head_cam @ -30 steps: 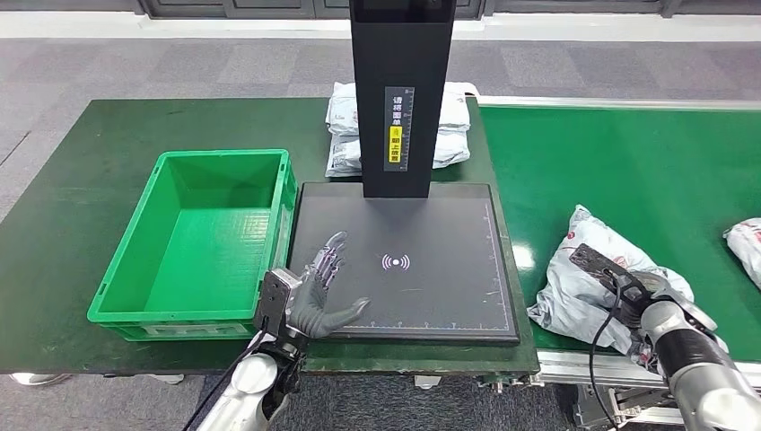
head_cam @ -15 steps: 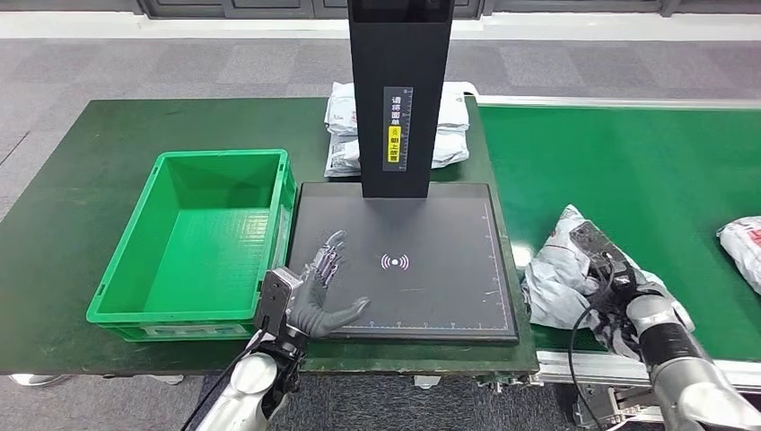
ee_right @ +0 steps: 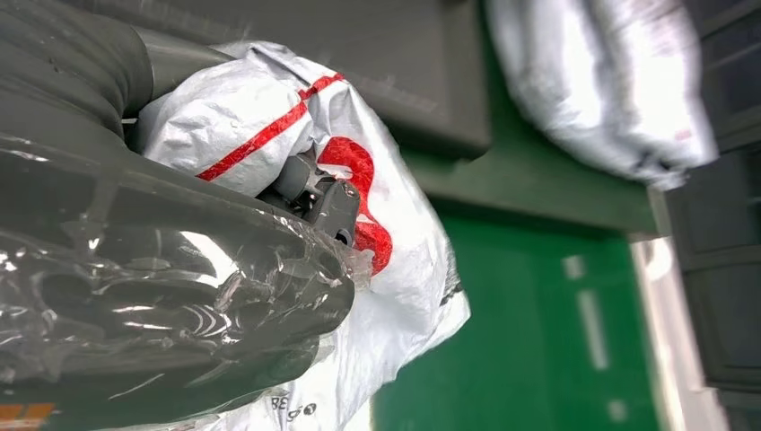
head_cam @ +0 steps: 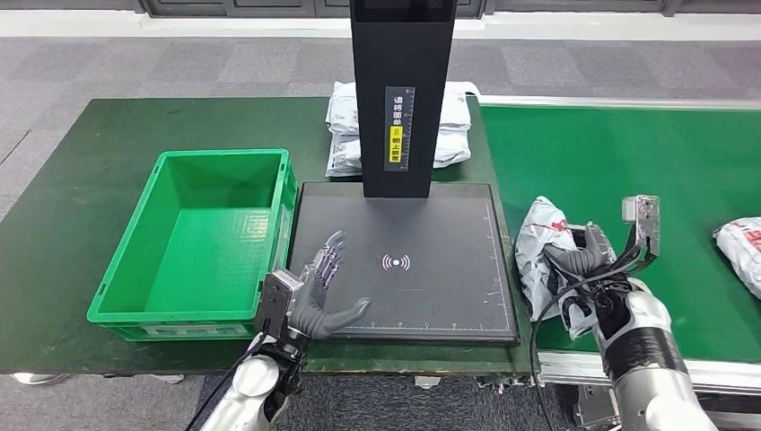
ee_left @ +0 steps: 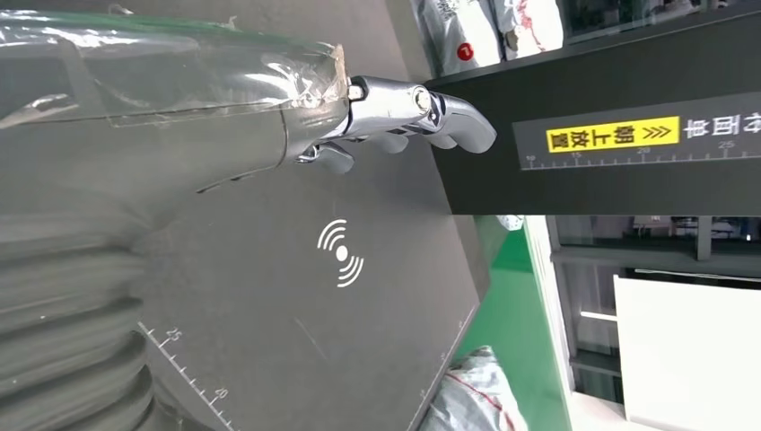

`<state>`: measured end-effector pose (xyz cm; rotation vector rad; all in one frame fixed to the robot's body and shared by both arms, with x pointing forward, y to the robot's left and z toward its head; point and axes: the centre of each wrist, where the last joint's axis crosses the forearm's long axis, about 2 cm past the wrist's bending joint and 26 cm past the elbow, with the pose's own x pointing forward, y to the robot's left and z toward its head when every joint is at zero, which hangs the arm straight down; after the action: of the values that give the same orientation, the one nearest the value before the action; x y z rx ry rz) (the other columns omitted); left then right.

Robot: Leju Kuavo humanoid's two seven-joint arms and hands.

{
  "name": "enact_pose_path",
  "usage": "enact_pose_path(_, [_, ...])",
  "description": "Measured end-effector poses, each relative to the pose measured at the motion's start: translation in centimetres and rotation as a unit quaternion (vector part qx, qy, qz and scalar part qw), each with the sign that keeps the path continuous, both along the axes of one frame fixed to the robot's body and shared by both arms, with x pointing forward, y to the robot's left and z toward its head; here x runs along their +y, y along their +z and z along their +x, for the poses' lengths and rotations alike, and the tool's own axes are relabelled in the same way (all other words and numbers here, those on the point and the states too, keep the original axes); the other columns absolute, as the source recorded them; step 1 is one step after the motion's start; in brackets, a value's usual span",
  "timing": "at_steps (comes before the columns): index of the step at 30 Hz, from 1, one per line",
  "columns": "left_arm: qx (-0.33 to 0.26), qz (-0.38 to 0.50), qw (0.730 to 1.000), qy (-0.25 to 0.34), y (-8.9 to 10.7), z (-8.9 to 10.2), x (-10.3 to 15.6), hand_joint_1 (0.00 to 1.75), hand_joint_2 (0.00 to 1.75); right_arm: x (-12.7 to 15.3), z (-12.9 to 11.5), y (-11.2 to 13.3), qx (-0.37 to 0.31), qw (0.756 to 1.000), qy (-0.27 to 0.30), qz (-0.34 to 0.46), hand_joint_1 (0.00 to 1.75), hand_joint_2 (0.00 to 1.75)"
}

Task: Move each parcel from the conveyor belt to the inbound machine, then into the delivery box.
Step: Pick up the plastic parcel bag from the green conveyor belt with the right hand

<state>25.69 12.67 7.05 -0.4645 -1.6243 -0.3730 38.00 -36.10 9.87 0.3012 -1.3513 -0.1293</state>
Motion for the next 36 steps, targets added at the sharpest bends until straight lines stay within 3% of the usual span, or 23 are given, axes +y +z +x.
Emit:
enact_pose_path(5, [0.004, 0.000, 1.000, 0.001, -0.3, -0.4, 0.0, 0.00, 1.75, 1.2, -0.7, 1.0, -0.030, 0.998, -0.008, 0.055, 1.75, 1.75])
enact_pose_path(17, [0.008, -0.003, 1.000, 0.005, -0.5, -0.6, 0.0, 0.00, 1.75, 4.9, 0.3, 4.7, -0.109, 0.989, 0.047, 0.090, 1.75, 1.75])
enact_pose_path(23, [0.011, -0.003, 1.000, 0.002, -0.7, -0.7, -0.1, 0.00, 1.75, 8.1, 2.2, 9.1, -0.157, 0.978, 0.096, 0.100, 1.75, 1.75])
enact_pose_path(30, [0.015, -0.007, 1.000, 0.002, -0.8, -0.8, -0.2, 0.00, 1.75, 10.8, 3.4, 12.3, -0.189, 0.968, 0.136, 0.096, 1.75, 1.75])
enact_pose_path(36, [0.013, -0.014, 1.000, -0.003, -0.1, -0.2, -1.1, 0.00, 1.75, 16.0, 6.2, 19.8, -0.224, 0.952, 0.190, 0.091, 1.75, 1.75])
